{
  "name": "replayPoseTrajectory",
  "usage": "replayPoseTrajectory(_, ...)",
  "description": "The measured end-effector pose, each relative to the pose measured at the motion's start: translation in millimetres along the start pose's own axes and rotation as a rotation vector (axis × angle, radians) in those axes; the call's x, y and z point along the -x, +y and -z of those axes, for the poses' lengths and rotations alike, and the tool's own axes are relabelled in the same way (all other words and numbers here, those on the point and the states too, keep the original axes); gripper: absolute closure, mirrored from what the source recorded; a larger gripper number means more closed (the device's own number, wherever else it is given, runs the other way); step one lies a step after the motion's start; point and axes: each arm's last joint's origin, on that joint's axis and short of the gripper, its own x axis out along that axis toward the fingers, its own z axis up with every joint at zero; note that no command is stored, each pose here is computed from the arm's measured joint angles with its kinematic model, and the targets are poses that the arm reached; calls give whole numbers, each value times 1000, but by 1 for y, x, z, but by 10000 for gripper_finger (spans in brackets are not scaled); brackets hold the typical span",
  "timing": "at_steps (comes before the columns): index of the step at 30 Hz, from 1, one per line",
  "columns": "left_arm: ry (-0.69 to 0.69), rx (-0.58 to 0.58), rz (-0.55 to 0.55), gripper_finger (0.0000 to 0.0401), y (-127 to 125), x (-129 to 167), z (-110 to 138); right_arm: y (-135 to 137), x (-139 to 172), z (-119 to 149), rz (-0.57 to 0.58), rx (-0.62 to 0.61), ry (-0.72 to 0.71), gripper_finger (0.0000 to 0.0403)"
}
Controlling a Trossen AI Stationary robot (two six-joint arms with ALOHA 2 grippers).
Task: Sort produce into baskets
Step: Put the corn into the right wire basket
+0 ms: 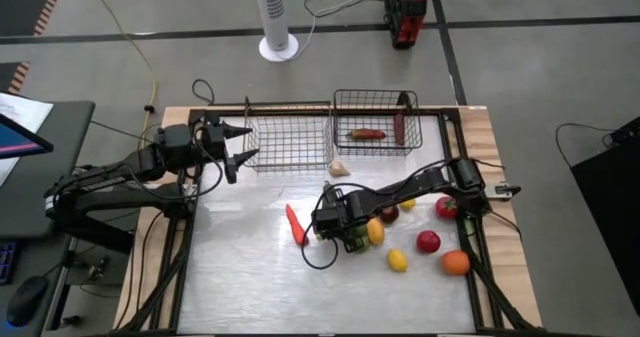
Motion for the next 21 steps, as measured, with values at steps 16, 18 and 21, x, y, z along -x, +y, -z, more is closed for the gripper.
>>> replayPoseTrajectory(16, 0, 1, 0, 129, 0, 0, 0, -62, 145, 33, 429, -135, 133, 283)
replayPoseTrajectory(18, 0, 1, 0, 129, 0, 0, 0, -80, 154, 46, 446, -215, 141, 279)
replayPoseTrajectory(21, 0, 1, 0, 129, 0, 0, 0, -106, 161, 64, 463, -319, 152, 275)
